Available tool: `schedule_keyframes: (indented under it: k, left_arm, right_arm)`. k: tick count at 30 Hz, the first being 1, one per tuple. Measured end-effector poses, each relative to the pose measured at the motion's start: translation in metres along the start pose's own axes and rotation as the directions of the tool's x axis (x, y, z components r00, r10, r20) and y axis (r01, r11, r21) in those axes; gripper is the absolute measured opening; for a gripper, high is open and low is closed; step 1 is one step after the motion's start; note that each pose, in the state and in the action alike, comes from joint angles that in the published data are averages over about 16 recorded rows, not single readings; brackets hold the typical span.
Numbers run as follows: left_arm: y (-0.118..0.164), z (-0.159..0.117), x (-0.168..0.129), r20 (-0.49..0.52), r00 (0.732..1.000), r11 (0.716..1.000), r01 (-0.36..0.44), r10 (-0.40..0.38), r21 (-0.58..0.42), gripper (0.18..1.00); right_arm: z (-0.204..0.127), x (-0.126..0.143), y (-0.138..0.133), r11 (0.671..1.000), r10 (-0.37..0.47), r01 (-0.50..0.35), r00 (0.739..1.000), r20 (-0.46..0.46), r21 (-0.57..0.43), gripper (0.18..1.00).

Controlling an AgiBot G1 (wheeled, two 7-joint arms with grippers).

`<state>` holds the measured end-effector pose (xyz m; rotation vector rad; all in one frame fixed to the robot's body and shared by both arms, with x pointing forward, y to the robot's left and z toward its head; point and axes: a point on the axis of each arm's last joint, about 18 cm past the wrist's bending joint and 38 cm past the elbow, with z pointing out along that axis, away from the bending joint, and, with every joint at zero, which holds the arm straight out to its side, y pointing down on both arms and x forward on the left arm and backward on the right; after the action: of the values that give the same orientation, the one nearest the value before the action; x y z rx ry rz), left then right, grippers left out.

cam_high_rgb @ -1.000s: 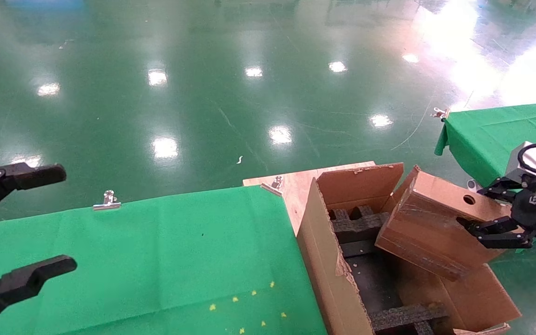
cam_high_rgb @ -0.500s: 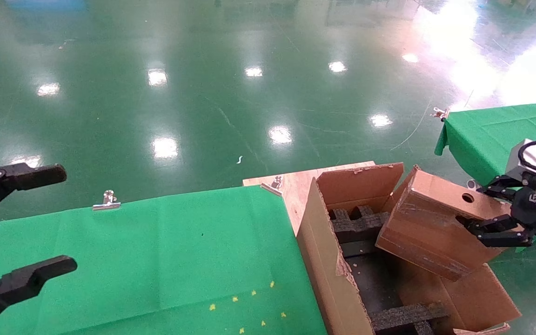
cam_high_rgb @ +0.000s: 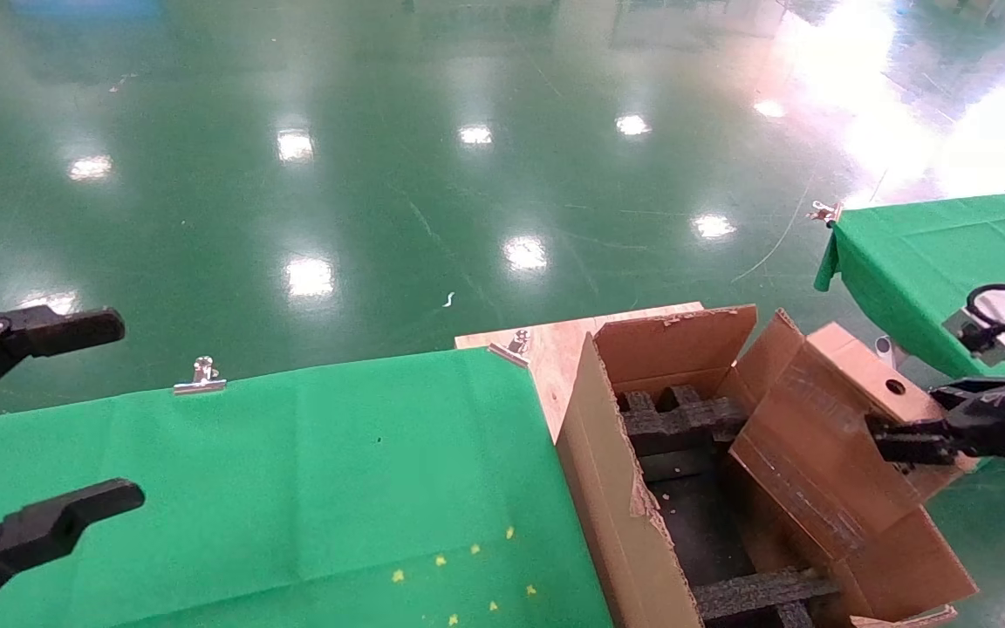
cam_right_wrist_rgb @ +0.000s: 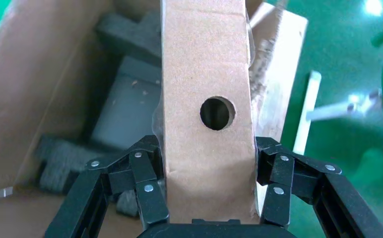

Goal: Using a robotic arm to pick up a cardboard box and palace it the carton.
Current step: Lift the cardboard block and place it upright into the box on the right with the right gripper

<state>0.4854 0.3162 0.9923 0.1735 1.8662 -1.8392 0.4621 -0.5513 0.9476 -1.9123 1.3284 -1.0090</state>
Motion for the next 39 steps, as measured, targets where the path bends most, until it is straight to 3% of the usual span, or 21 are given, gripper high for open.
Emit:
schedule_keyframes:
  k: [6, 13, 39]
  left_arm:
    - [0.0, 0.0, 0.0, 0.0, 1.0, 1.0, 0.0, 0.0, 0.0, 1.001]
    - [0.0, 0.0, 0.0, 0.0, 1.0, 1.0, 0.0, 0.0, 0.0, 1.001]
    - [0.0, 0.0, 0.0, 0.0, 1.0, 1.0, 0.0, 0.0, 0.0, 1.001]
  right_arm:
    - [0.015, -0.007, 0.005, 0.988, 0.153, -0.153, 0.988, -0.003, -0.011, 0.321]
    - [0.028, -0.013, 0.008, 0.97, 0.239, -0.239, 0.971, 0.0, -0.039, 0.318]
    - [0.059, -0.005, 0.01, 0.967, 0.248, -0.252, 0.963, -0.107, -0.022, 0.312]
